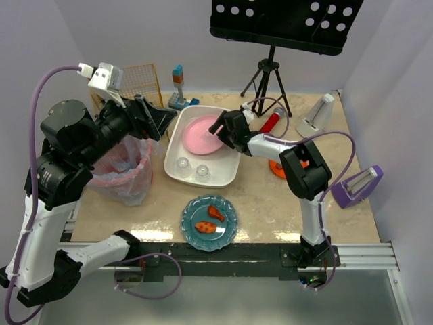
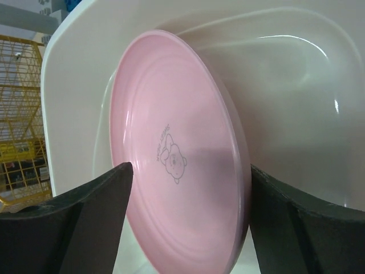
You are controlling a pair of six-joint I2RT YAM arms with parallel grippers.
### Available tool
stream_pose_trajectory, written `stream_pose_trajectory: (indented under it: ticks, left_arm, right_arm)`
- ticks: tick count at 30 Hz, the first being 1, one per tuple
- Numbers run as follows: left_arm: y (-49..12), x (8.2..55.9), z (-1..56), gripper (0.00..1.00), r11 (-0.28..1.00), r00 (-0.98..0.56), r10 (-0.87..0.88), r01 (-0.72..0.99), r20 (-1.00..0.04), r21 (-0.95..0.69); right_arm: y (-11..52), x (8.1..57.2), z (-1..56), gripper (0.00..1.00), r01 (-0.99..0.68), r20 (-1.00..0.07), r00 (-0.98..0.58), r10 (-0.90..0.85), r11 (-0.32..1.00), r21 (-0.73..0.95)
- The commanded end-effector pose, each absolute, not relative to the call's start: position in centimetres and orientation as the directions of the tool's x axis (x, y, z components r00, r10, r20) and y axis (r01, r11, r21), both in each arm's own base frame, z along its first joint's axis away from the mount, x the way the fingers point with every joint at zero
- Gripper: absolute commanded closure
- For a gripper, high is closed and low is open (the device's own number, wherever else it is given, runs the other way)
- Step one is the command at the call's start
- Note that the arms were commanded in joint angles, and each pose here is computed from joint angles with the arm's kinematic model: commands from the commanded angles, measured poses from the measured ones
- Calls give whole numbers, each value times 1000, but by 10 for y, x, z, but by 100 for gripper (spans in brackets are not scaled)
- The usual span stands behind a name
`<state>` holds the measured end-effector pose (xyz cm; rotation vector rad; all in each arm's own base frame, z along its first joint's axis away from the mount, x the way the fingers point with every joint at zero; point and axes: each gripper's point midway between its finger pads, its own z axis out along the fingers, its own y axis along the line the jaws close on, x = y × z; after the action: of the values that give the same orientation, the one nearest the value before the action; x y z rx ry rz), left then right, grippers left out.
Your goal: Clear the kitchen counter
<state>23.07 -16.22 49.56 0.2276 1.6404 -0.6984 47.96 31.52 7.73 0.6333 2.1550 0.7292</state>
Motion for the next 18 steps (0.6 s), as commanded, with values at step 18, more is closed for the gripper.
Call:
stream_pose_trajectory:
  ticks: [18]
  left_arm:
    - [-166,234,494,15,786,-196,-253,530,-948,-319]
  right_arm:
    - [229,479,179,16,230,-807,-369,461,887,401]
